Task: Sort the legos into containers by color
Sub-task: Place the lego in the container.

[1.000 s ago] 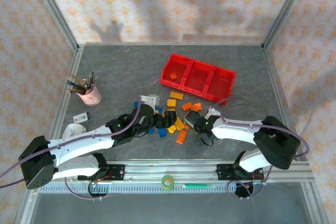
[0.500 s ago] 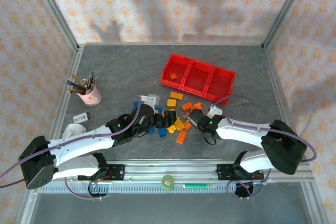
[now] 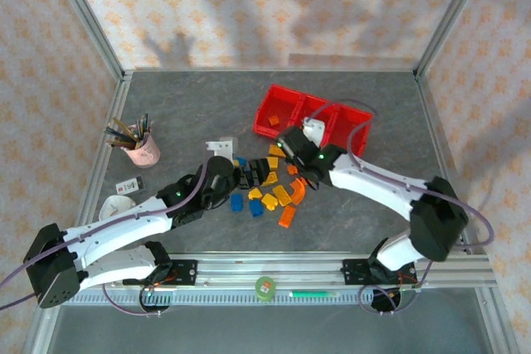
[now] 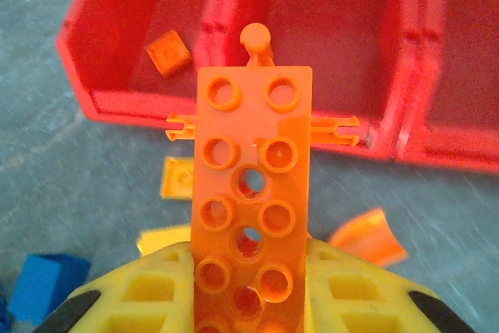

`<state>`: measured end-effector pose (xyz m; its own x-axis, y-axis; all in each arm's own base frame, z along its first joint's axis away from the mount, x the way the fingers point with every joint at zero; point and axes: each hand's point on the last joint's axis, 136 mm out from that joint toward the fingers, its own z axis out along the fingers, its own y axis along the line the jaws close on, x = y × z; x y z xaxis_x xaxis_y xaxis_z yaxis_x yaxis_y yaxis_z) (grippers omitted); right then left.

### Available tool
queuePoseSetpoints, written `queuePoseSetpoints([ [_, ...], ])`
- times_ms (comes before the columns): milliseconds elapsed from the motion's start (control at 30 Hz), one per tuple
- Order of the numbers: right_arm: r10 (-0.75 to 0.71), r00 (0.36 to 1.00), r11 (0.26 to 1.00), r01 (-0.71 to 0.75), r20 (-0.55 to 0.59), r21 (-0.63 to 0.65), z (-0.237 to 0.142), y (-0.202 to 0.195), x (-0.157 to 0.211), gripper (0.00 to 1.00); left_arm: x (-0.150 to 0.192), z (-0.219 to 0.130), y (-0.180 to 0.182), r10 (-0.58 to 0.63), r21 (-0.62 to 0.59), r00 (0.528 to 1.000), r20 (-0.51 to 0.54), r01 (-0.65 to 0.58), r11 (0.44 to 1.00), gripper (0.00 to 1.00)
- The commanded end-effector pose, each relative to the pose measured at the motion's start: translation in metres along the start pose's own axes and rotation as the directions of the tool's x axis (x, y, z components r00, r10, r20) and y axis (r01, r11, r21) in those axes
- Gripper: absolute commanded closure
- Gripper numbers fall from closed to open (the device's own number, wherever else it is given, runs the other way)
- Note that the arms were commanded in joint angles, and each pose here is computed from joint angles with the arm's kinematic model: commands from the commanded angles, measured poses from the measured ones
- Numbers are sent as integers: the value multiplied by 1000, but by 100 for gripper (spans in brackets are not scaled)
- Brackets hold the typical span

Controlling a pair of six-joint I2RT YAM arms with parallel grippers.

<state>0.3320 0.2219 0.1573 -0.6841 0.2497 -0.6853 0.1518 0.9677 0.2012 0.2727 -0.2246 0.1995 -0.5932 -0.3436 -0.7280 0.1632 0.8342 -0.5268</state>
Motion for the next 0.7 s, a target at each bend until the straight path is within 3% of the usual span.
queuePoseSetpoints([
  [0,-106,993,994,108,46,-24,14,25,-32,74,-22,-7,8,8,-40,999,50,-6,999,1],
  [167,-77,997,997,78,30,-26,60,42,-67,74,-37,-6,26,6,-92,996,85,2,996,1],
  [467,-77,997,997,77,-15,3,134,60,-91,73,-51,3,43,-9,-126,994,112,23,992,1],
  [667,-64,997,998,65,-40,14,157,59,-98,62,-51,10,44,-14,-124,994,105,27,992,1],
])
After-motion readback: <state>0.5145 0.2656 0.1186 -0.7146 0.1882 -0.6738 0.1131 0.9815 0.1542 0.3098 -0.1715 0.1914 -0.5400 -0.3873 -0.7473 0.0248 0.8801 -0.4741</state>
